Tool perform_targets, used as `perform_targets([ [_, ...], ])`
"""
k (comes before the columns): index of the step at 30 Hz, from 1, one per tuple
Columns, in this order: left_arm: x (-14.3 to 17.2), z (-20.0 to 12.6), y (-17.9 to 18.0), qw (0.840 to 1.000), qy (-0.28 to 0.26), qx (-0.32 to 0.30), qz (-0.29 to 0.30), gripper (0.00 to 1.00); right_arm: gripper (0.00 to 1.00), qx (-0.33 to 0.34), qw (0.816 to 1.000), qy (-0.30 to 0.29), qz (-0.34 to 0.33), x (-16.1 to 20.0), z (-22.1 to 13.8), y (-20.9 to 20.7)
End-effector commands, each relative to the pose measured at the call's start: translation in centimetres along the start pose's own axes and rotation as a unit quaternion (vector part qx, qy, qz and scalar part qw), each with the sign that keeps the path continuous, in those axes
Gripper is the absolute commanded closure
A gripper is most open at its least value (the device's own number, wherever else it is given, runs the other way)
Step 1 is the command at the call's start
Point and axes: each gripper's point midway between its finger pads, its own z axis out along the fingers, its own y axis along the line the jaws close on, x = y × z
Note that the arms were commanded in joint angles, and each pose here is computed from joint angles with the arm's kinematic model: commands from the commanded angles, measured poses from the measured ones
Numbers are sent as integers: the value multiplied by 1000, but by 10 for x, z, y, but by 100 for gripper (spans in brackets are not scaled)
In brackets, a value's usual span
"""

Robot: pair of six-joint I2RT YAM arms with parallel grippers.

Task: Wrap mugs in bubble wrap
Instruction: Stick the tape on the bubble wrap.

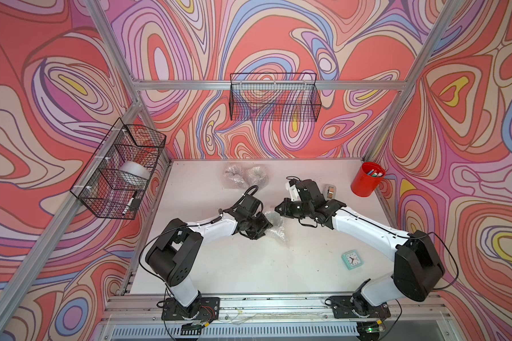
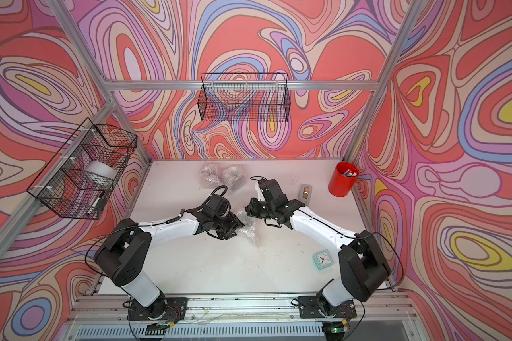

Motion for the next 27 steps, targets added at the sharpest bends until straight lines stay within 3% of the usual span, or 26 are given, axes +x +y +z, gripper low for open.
perform_targets([
  [1, 4, 15, 47, 996, 10, -79, -27, 51, 100, 37, 999, 0, -1, -7, 20, -24],
  [7, 4, 16, 47, 996, 10, -80, -27, 51, 100, 71, 996, 43, 15, 9, 56, -53],
  [12, 4, 16, 47, 996, 10, -80, -28, 51, 100, 141, 987, 65, 33, 20, 70, -87],
  [15, 4, 15, 48, 996, 10, -81, -28, 51, 100, 160, 985, 56, 23, 10, 66, -87],
  [18, 5, 15, 48, 996, 10, -79, -28, 51, 100, 170, 985, 11, -8, -17, 46, -74],
  [22, 5, 15, 48, 996, 11, -79, -28, 51, 100, 105, 992, -41, -57, -38, 10, -31],
  [25, 5, 15, 47, 996, 12, -79, -26, 51, 100, 16, 998, 3, -58, -16, 3, -1],
  [27, 5, 15, 46, 996, 12, -80, -25, 51, 100, -9, 998, 37, -43, 2, 5, 3],
])
